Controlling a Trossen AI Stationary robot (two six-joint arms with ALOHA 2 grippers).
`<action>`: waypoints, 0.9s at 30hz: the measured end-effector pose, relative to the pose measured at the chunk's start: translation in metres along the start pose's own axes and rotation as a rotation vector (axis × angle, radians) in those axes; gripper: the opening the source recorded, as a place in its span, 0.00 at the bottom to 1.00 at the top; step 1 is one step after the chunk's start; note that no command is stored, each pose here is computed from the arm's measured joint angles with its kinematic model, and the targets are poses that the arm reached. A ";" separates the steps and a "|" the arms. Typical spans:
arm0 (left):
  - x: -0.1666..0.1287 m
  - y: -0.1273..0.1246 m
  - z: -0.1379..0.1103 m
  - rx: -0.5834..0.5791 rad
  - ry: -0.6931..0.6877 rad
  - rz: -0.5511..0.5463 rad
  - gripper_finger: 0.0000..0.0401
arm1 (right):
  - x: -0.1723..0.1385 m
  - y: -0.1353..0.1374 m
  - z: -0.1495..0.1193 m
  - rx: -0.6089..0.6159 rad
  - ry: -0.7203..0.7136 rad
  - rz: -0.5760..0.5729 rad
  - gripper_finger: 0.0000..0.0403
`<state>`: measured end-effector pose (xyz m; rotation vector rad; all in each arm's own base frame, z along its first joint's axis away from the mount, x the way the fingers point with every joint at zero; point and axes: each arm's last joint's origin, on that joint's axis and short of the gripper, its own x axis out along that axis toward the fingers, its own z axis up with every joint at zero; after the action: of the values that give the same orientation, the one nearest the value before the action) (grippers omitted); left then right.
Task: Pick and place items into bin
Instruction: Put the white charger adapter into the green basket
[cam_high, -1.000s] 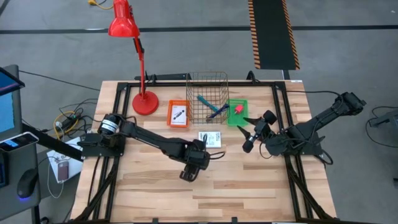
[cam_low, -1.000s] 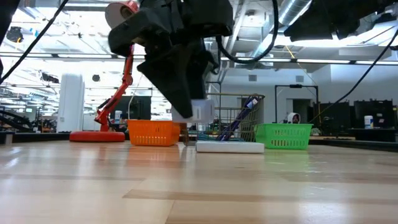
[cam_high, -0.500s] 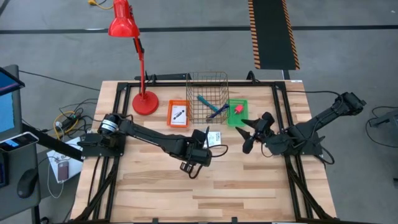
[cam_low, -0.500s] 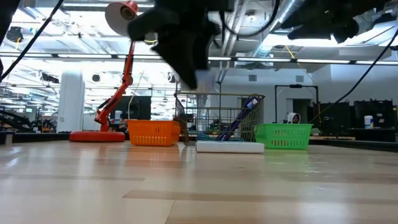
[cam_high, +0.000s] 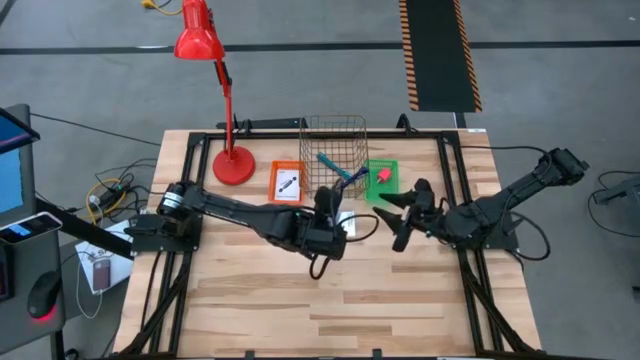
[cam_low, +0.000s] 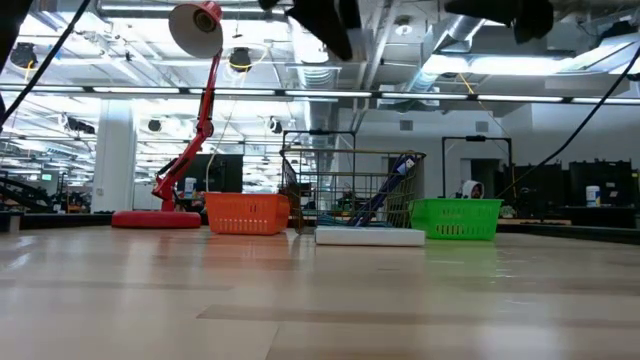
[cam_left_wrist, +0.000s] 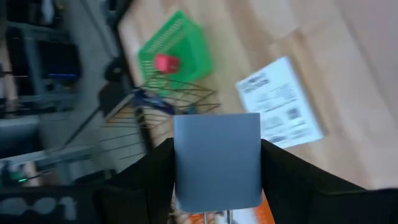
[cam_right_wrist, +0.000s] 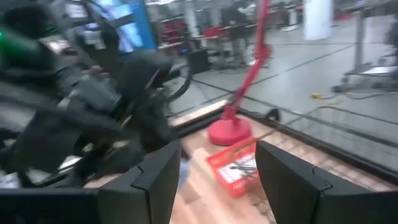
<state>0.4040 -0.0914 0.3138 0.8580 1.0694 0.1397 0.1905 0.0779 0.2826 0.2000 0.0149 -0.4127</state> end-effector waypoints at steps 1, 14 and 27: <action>-0.003 0.003 0.000 0.006 0.004 0.019 0.46 | 0.000 0.001 0.000 0.002 0.004 0.024 0.50; -0.037 0.040 0.007 0.027 -0.038 0.191 0.46 | 0.008 -0.003 0.005 0.064 -0.008 0.080 0.50; -0.044 0.052 0.009 0.014 -0.070 0.218 0.46 | 0.031 -0.022 0.023 0.235 -0.064 0.258 0.60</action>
<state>0.4041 -0.0823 0.3820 0.9842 0.9108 0.2835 0.2093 0.0414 0.2988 0.4158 -0.1215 -0.1623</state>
